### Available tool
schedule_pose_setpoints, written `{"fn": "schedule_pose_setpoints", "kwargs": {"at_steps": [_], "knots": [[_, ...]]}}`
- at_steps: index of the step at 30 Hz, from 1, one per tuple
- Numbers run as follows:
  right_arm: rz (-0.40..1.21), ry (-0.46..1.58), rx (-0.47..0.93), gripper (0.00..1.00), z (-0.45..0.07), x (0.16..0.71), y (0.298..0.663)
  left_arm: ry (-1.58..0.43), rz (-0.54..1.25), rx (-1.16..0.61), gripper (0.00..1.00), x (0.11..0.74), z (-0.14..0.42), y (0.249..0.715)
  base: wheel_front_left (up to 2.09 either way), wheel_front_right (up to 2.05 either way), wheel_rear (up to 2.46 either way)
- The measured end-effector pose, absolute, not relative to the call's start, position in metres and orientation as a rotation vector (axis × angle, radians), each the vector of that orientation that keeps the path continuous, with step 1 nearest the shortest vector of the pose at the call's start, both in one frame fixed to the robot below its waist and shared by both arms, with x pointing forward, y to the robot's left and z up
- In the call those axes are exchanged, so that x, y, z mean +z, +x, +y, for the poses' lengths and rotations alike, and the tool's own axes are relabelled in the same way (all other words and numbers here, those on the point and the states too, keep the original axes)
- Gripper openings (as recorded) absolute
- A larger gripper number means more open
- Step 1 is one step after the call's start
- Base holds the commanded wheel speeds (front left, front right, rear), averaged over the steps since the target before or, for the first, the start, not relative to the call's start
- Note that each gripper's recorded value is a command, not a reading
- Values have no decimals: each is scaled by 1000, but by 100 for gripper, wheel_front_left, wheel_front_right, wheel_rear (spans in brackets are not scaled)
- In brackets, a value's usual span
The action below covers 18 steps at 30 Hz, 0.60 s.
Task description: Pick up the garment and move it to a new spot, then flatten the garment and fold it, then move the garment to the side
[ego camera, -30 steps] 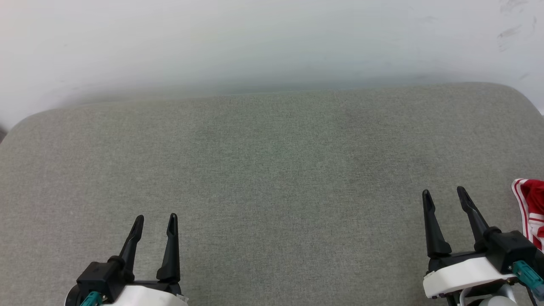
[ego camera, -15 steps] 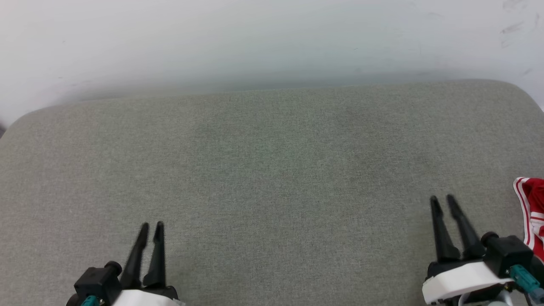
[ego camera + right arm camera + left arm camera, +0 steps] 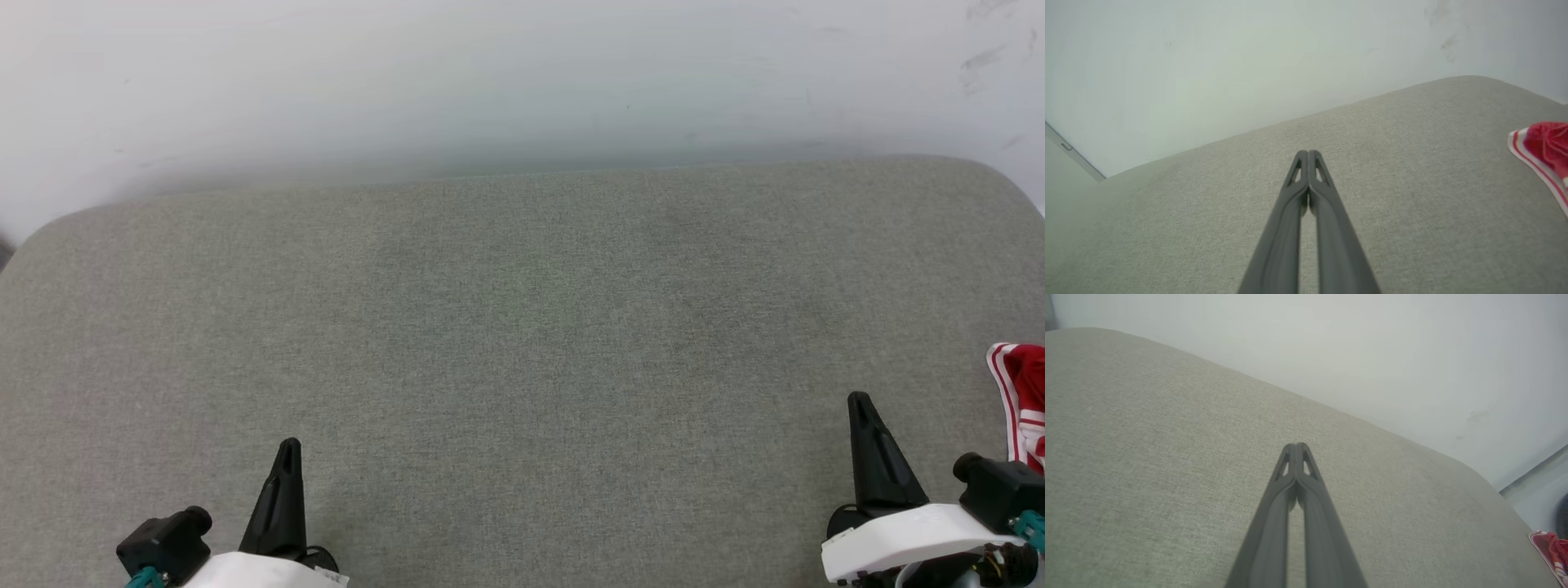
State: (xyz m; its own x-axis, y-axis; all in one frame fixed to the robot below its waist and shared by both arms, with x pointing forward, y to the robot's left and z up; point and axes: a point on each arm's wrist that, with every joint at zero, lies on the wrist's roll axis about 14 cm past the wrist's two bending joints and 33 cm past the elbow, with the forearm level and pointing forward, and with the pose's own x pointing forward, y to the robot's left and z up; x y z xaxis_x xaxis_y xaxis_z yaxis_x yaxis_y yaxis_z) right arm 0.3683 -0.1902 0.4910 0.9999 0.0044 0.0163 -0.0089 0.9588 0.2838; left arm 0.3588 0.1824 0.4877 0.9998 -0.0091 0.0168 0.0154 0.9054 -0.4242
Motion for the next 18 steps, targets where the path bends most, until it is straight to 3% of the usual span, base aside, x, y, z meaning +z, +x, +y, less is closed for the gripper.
{"fn": "schedule_pose_setpoints", "kwargs": {"at_steps": [18], "knots": [[12,595,-45,0,-198,487,371,-708,9,28,0,486,189,367,0,0,0]]}}
